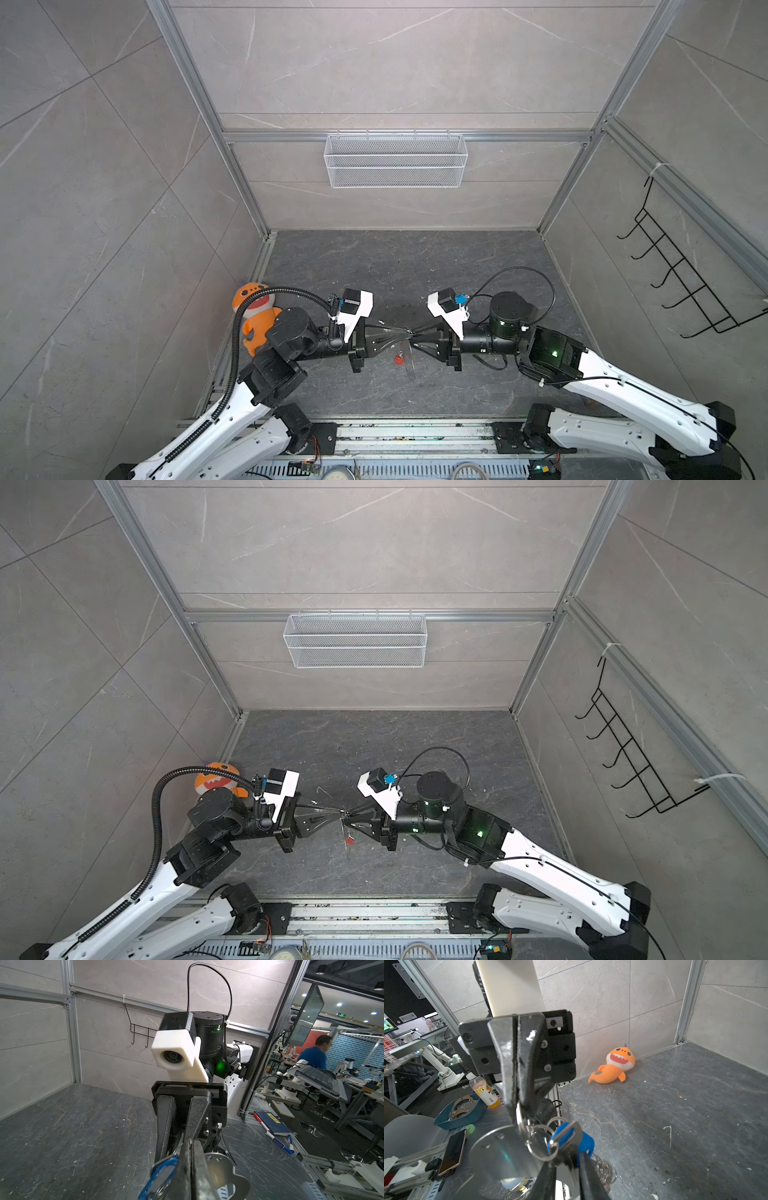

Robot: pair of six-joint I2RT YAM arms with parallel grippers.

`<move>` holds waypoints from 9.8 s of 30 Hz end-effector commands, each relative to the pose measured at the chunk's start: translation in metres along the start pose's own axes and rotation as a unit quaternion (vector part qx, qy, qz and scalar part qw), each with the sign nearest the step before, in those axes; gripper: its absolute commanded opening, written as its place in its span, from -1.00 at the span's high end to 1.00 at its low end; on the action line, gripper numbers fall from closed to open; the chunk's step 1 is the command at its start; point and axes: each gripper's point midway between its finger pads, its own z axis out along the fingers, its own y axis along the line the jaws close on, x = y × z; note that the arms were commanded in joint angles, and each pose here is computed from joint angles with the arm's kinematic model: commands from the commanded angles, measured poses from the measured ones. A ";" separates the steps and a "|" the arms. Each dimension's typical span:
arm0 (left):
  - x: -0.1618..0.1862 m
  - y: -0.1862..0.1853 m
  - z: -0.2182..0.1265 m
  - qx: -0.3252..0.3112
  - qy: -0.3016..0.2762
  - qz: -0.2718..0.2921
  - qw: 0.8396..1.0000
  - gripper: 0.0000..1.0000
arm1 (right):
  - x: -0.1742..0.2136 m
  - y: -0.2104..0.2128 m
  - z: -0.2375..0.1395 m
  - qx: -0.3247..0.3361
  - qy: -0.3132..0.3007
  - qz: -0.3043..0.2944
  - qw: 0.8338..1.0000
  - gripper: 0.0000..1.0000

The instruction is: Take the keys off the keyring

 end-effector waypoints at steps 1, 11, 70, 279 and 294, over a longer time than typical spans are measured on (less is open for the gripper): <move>-0.022 -0.007 -0.004 0.003 -0.042 0.025 0.999 1.00 | 0.000 -0.001 0.003 0.006 -0.002 -0.003 1.000 0.72; -0.029 0.011 -0.006 -0.046 -0.081 0.010 0.996 1.00 | 0.005 0.008 0.014 -0.003 0.019 -0.022 1.000 1.00; -0.007 0.035 -0.058 -0.197 -0.095 -0.013 0.976 1.00 | 0.295 -0.222 -0.036 0.381 0.199 0.394 0.812 1.00; 0.070 -0.004 0.014 0.042 0.101 -0.132 0.985 0.70 | 0.050 0.009 0.000 0.017 0.053 -0.020 0.998 1.00; 0.079 -0.003 0.016 0.015 0.127 -0.122 0.984 0.68 | 0.044 0.004 -0.004 0.034 0.039 -0.019 0.999 1.00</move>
